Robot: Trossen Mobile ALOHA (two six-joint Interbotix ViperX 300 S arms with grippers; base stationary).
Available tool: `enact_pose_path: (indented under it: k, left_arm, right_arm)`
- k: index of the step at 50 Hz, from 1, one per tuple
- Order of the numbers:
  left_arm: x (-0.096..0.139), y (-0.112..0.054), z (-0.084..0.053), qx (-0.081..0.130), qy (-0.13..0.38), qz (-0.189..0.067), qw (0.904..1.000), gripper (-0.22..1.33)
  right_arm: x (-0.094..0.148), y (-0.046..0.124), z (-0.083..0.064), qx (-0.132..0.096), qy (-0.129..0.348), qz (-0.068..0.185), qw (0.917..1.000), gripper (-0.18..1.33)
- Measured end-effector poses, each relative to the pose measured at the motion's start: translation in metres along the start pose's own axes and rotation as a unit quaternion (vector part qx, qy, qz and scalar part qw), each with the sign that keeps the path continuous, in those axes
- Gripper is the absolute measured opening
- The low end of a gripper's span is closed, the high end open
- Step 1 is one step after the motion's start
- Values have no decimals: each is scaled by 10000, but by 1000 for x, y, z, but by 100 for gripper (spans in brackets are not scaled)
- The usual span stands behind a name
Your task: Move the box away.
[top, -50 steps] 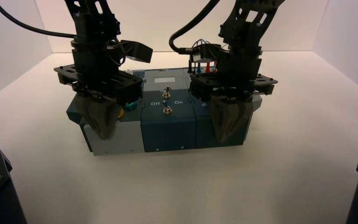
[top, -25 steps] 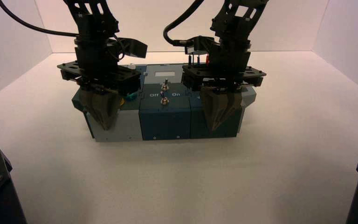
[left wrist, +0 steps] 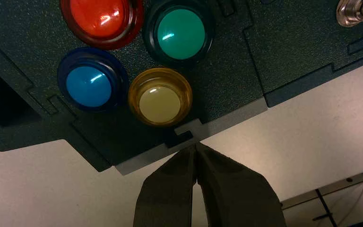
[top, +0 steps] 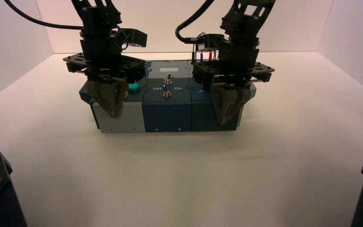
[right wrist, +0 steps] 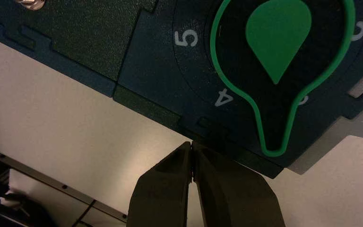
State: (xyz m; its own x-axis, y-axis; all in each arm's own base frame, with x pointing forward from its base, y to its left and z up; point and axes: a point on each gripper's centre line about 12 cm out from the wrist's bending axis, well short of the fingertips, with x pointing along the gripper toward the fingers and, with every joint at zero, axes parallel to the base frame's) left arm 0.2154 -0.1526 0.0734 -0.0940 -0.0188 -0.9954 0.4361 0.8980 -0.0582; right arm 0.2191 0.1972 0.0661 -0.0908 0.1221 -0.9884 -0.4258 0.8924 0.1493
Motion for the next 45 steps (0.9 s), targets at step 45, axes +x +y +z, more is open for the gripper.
enact_pose_path:
  k: [45]
  left_arm:
    - [-78,5,-53,-192,-1331,-211,9907,-17]
  right_arm:
    - [-92,5,-49,-336,-1256,286,9911,-14]
